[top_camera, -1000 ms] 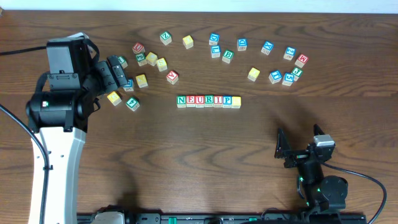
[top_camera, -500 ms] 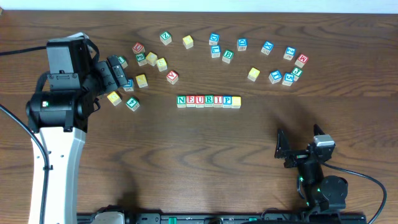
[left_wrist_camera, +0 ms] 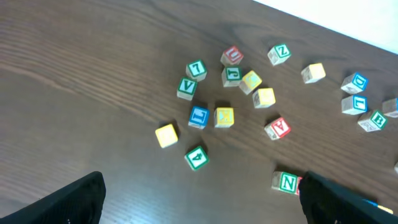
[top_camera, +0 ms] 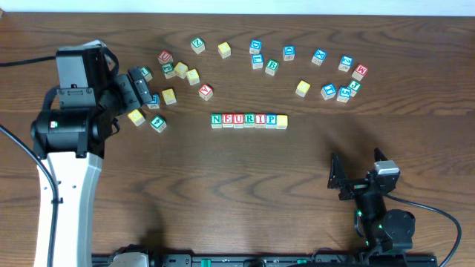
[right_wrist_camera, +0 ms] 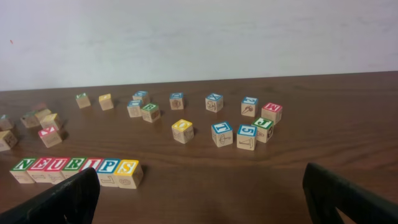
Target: Spell out NEURIPS
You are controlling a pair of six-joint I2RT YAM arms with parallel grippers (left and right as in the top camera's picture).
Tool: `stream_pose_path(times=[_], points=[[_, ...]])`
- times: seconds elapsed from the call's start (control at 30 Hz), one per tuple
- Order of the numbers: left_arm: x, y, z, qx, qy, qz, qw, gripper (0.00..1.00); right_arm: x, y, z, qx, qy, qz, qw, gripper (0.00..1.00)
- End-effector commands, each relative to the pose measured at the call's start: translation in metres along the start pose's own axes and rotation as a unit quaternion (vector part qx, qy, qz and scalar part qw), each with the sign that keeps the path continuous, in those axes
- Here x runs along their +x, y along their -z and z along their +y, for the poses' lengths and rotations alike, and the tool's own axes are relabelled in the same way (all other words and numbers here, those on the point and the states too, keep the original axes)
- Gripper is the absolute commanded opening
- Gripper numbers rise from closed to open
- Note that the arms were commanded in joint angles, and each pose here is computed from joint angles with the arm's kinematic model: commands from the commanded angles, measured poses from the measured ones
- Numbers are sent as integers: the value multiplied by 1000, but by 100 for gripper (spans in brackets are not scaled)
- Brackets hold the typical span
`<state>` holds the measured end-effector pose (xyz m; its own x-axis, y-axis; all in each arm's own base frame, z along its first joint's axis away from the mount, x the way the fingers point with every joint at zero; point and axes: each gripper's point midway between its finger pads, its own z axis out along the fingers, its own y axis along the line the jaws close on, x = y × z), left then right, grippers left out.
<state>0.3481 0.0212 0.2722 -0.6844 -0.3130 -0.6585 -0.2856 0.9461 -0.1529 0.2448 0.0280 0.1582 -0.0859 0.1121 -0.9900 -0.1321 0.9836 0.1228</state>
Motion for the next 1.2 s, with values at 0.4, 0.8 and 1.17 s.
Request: stream_pose_path(times=[0.4,0.8,1.17], points=[[40,77,62,-70,23,-151,986,98,0,0,-1,3,5,0,1000,99],[107,34,74,-20,82,-245,966,98,0,0,-1,3,5,0,1000,99],[138,5,80,5,98,-293,951,98,0,0,-1,3,5,0,1000,99]])
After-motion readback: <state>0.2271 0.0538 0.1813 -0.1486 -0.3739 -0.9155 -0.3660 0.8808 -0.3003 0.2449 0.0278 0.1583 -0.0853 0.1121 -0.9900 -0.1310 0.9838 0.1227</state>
